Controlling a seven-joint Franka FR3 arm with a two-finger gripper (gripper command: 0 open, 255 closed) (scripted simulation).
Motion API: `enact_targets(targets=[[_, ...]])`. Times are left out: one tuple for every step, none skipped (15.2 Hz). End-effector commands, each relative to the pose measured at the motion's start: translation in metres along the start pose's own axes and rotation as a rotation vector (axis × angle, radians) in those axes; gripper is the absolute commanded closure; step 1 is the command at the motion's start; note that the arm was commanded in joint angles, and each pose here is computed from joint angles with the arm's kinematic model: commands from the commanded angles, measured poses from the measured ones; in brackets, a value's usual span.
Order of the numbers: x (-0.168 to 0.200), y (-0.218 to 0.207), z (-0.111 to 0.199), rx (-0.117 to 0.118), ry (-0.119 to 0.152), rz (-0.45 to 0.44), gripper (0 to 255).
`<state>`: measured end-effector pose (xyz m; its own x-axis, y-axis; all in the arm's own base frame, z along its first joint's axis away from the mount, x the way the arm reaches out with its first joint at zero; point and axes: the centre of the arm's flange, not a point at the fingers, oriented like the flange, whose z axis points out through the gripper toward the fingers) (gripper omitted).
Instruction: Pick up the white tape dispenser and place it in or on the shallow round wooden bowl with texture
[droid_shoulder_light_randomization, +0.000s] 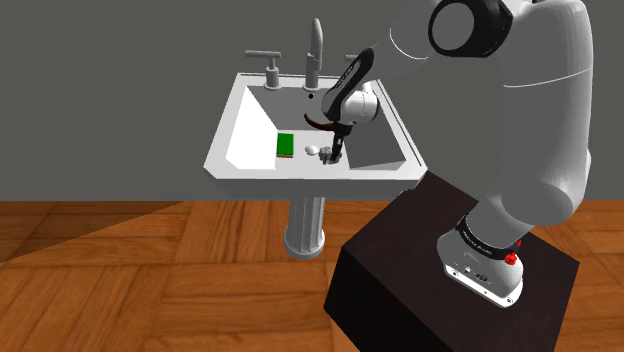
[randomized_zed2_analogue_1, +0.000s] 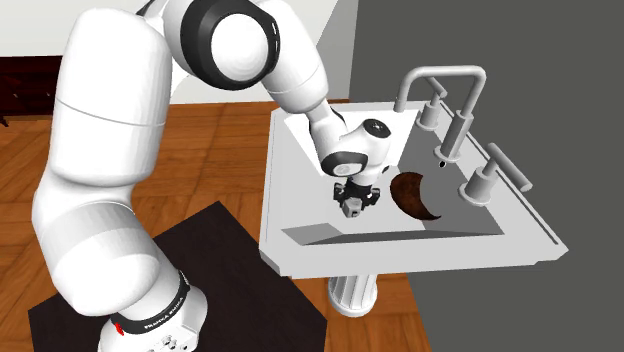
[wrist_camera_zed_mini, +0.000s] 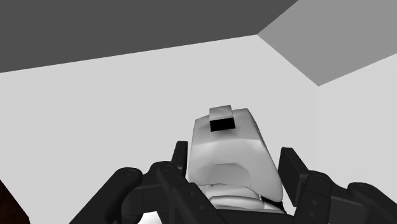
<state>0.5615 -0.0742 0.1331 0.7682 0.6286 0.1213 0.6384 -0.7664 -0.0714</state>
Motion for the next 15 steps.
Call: enact_targets(targets=[[0.001, -0.001, -0.010, 0.000, 0.000, 0.000, 255], [0.002, -0.001, -0.015, 0.000, 0.000, 0.000, 255], [0.003, -0.001, -0.020, 0.000, 0.000, 0.000, 255], [0.003, -0.002, -0.026, 0.000, 0.000, 0.000, 255], [0.004, -0.002, -0.031, 0.000, 0.000, 0.000, 255], [0.005, -0.003, -0.036, 0.000, 0.000, 0.000, 255], [0.005, -0.003, -0.041, 0.000, 0.000, 0.000, 255], [0.006, -0.003, -0.047, 0.000, 0.000, 0.000, 255], [0.006, -0.004, -0.052, 0.000, 0.000, 0.000, 255], [0.007, -0.004, -0.057, 0.000, 0.000, 0.000, 255], [0.008, -0.004, -0.062, 0.000, 0.000, 0.000, 255], [0.008, -0.005, -0.068, 0.000, 0.000, 0.000, 255], [0.009, -0.005, -0.073, 0.000, 0.000, 0.000, 255], [0.010, -0.006, -0.078, 0.000, 0.000, 0.000, 255], [0.010, -0.006, -0.083, 0.000, 0.000, 0.000, 255]])
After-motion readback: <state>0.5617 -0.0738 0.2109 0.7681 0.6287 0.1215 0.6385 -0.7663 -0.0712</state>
